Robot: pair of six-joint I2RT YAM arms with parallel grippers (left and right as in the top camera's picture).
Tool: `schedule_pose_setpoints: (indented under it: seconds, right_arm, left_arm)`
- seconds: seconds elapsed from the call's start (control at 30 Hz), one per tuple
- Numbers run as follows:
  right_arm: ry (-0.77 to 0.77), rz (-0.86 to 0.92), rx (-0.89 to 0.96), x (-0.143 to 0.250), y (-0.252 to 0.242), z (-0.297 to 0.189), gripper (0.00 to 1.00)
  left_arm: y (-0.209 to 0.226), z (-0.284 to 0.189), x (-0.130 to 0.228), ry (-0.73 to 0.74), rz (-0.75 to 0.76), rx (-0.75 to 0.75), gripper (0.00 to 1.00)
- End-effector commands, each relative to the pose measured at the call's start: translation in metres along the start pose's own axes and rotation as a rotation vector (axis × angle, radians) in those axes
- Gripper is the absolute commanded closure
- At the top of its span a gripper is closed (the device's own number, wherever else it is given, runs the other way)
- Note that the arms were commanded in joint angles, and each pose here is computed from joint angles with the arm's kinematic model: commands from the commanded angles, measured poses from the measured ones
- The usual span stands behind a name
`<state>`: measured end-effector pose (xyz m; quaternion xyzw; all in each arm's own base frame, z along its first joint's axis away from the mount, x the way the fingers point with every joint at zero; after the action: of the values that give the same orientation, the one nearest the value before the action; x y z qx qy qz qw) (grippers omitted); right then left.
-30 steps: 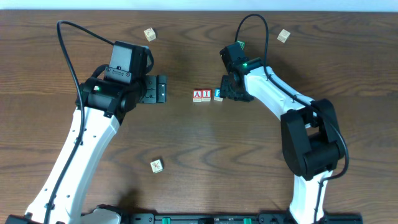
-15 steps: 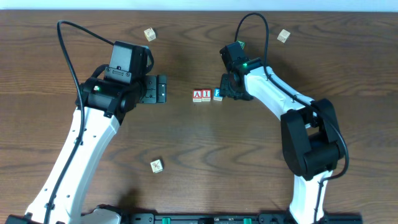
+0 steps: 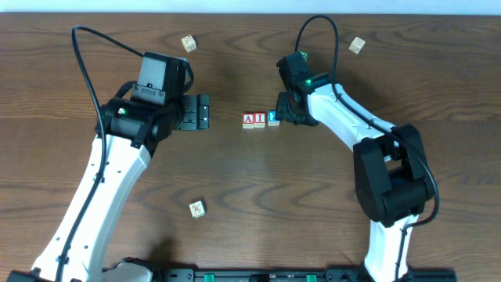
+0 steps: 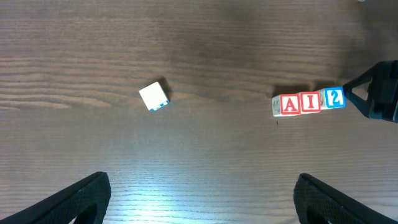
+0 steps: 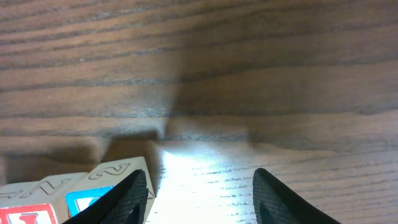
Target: Spell out Ai2
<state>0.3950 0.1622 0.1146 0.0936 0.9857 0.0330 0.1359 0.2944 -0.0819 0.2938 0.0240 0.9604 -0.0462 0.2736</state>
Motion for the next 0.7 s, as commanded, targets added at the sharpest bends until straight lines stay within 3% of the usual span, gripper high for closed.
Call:
schedule_pose_setpoints:
  seconds: [0.0, 0.67]
  right_arm:
    - [0.014, 0.008, -0.017, 0.003, 0.002, -0.004, 0.45]
    - [-0.016, -0.005, -0.004, 0.007, 0.013, -0.005, 0.43]
  left_arm:
    - [0.001, -0.006, -0.004, -0.025, 0.015, -0.013, 0.04]
    - [0.001, -0.006, -0.004, -0.025, 0.015, -0.013, 0.05]
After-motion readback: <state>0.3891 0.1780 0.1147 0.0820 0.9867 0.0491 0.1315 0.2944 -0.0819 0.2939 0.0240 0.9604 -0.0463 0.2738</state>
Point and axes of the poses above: each gripper's point midway between its finger pads, its own z axis out along the fingers, its own y axis along the line the jaws close on, x = y × z, the point moved 10 cm from there along -z, back along the fingers
